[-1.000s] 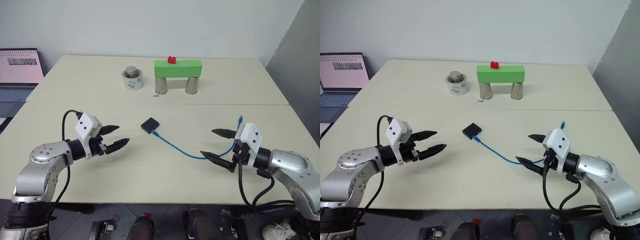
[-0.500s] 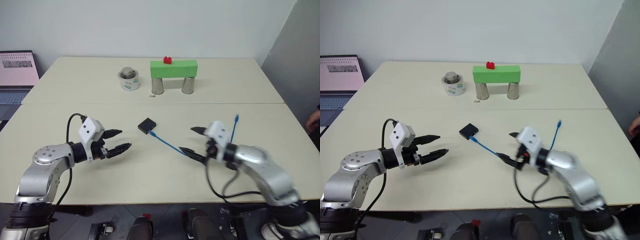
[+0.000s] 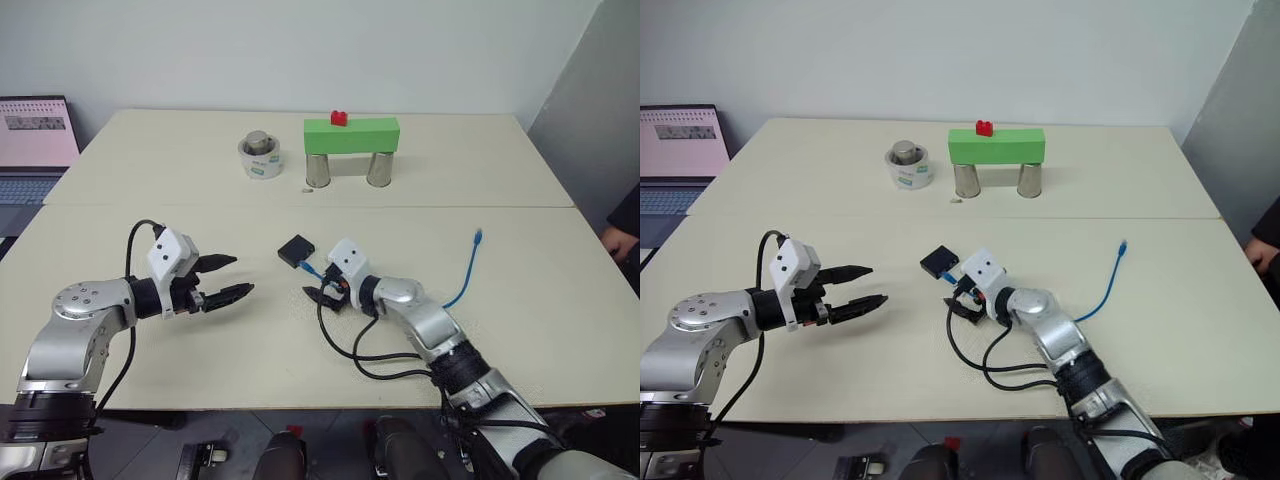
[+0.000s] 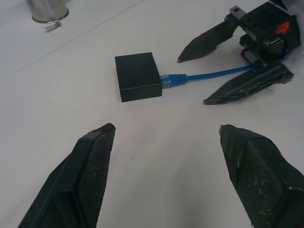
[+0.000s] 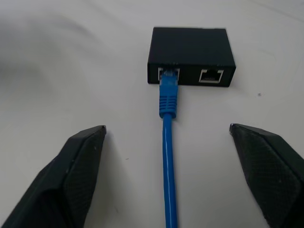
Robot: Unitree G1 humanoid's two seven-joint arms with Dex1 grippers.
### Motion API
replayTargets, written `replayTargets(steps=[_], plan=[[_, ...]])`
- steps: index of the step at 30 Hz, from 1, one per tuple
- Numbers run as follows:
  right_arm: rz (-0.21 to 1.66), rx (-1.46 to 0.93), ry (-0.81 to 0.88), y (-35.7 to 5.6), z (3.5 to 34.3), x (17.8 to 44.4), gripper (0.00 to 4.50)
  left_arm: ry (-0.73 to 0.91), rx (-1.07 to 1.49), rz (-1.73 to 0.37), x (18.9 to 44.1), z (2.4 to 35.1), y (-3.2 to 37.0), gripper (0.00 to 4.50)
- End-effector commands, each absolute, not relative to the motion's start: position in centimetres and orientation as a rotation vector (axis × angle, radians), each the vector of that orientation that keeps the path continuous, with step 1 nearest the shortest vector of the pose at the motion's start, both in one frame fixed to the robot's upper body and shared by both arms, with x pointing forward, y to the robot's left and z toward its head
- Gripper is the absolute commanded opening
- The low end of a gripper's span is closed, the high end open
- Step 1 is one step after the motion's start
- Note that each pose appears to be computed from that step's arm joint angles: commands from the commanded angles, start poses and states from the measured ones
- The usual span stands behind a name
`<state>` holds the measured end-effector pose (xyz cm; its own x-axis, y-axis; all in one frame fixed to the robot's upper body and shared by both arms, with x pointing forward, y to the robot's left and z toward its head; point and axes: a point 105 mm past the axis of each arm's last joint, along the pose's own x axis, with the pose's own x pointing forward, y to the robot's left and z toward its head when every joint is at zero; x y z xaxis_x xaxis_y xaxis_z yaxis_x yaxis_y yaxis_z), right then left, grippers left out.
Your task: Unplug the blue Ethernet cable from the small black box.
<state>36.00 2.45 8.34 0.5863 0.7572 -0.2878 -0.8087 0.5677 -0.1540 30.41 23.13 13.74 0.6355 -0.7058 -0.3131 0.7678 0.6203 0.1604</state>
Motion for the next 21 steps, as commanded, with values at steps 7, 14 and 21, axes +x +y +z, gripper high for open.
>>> replayTargets(steps=[7,14,21], plan=[[0.91,-0.299,0.205,1.3,8.2,36.4,1.76,0.18,0.335,-0.857,30.6,14.4,22.6,3.74],[0.897,-0.351,0.207,-2.6,8.5,34.9,0.14,0.152,0.295,-0.917,30.8,14.7,21.0,3.74],[0.904,-0.44,0.283,-9.7,9.5,30.9,0.05,0.187,0.263,-1.016,29.8,13.8,19.3,3.74]])
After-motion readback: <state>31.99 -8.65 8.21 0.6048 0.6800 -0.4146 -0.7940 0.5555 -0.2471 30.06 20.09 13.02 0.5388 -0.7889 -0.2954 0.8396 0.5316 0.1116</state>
